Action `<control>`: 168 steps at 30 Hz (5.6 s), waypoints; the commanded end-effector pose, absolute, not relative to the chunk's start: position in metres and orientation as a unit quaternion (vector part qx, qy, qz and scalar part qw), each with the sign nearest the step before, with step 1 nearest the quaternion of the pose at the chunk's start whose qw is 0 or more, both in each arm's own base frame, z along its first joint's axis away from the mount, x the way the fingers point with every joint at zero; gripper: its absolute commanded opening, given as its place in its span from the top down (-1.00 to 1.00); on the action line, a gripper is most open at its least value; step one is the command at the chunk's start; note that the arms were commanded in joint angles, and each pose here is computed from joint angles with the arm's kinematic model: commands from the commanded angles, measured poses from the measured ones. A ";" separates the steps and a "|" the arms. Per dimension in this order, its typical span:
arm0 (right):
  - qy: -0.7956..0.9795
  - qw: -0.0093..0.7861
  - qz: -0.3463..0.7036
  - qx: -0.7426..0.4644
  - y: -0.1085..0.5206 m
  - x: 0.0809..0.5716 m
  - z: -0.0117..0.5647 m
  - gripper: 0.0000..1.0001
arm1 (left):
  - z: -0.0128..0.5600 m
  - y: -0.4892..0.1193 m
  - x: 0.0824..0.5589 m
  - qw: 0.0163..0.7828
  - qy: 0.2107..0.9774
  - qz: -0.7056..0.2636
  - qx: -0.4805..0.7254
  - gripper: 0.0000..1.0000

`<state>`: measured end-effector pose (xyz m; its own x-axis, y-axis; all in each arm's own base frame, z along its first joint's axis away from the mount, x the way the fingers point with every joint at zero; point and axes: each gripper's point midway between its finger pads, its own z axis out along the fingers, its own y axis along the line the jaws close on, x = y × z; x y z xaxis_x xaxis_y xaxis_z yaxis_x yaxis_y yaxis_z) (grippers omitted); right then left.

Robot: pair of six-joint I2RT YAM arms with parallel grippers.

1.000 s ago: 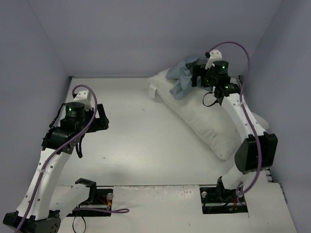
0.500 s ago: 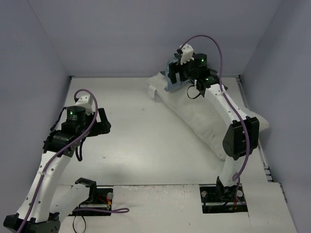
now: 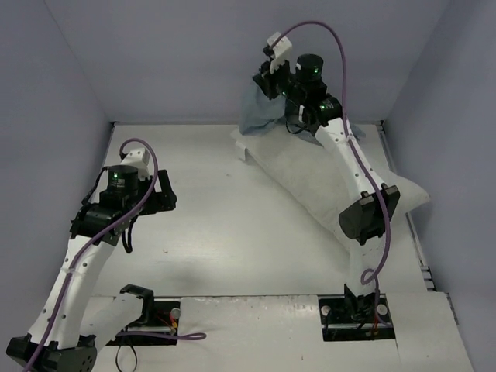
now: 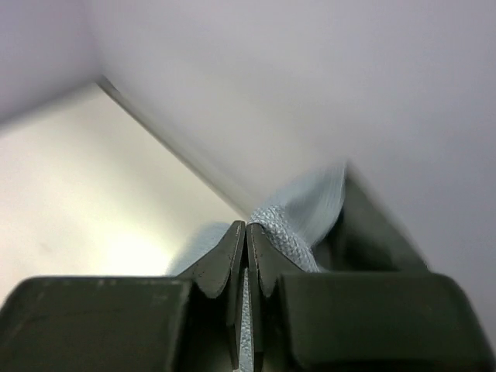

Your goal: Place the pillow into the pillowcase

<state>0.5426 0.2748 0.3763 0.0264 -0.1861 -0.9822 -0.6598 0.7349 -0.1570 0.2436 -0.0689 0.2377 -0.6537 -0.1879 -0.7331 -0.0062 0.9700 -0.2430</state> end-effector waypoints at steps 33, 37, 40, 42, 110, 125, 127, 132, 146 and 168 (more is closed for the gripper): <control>0.752 0.522 0.324 -0.238 0.304 0.361 0.257 -0.54 | 0.282 -0.071 0.248 0.468 0.875 -0.121 -0.028 -0.58; 0.793 0.449 0.348 -0.221 0.305 0.319 0.201 -0.36 | 0.240 -0.091 0.266 0.386 0.911 -0.140 -0.026 -0.58; 0.828 0.406 0.334 -0.197 0.301 0.294 0.156 -0.38 | 0.213 -0.103 0.282 0.339 0.930 -0.139 -0.016 -0.58; 0.843 0.394 0.317 -0.184 0.298 0.283 0.137 -0.43 | 0.202 -0.108 0.291 0.325 0.936 -0.133 -0.005 -0.58; 0.779 0.452 0.213 -0.378 0.341 0.299 0.163 1.00 | 0.220 0.013 0.245 0.421 0.872 -0.071 -0.239 1.00; 0.767 0.485 0.232 -0.350 0.312 0.282 0.231 -0.52 | 0.231 -0.015 0.243 0.417 0.862 -0.150 -0.245 -0.24; 0.755 0.499 0.244 -0.348 0.316 0.292 0.251 -0.46 | 0.243 -0.011 0.255 0.423 0.866 -0.138 -0.228 -0.30; 0.756 0.509 0.225 -0.346 0.336 0.340 0.258 0.10 | 0.239 0.007 0.296 0.398 0.885 -0.096 -0.221 -0.32; 0.784 0.491 0.178 -0.336 0.387 0.478 0.176 -0.11 | 0.137 0.039 0.465 0.318 0.918 -0.067 -0.226 -0.32; 0.762 0.530 0.179 -0.326 0.404 0.526 0.187 1.00 | 0.225 0.077 0.507 0.452 0.871 -0.020 -0.192 1.00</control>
<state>0.5031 0.4011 0.0622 -0.4167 -0.4275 -0.8022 -0.7038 0.7103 -0.0130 0.5016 0.0325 0.0695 -0.7491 -0.4478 -0.4882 -0.3333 0.8916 -0.3064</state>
